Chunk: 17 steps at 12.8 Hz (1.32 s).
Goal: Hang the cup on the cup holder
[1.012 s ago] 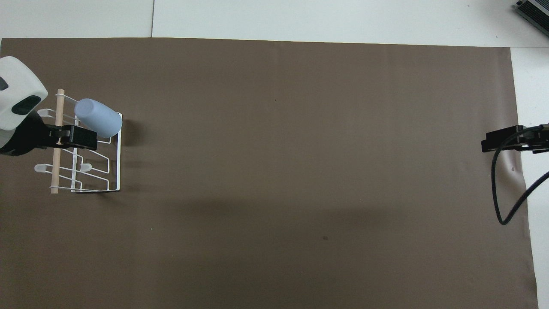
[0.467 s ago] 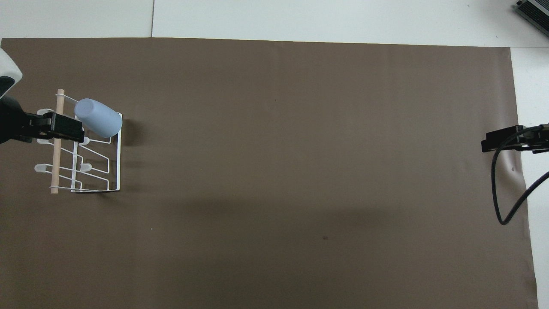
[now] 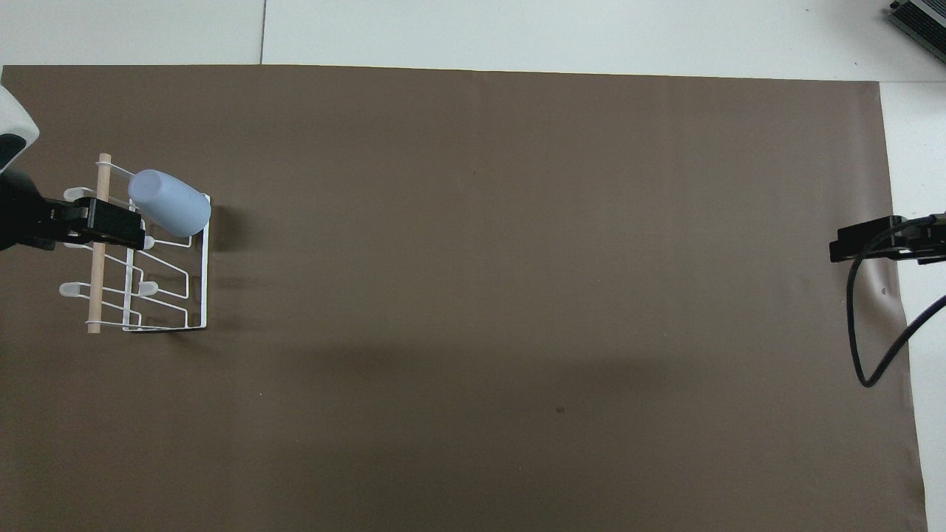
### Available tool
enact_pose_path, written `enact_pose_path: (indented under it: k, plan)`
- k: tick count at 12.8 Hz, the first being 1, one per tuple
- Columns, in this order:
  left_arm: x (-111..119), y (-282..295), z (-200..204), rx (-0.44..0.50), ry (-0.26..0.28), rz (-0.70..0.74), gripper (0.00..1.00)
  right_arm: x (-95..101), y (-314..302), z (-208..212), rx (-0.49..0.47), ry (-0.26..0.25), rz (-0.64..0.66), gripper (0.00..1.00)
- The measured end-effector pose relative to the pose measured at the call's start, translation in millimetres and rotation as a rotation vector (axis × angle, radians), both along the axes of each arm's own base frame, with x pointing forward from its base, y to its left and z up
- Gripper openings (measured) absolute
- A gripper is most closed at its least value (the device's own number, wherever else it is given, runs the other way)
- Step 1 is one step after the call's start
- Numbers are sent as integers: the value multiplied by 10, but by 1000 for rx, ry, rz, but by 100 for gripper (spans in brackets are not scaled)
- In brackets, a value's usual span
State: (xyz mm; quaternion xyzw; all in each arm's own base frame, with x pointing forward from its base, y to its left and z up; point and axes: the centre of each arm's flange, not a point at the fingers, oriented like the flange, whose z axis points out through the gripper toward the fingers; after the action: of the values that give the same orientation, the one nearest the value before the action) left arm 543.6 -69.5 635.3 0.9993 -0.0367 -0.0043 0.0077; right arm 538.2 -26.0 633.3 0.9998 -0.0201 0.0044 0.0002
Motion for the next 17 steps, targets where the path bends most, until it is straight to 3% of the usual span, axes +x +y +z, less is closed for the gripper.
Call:
enact_pose_path:
  k: [17]
  plan:
    - [-13,228,7,2,-2,-3,100,0,0,0,0,0,0,100]
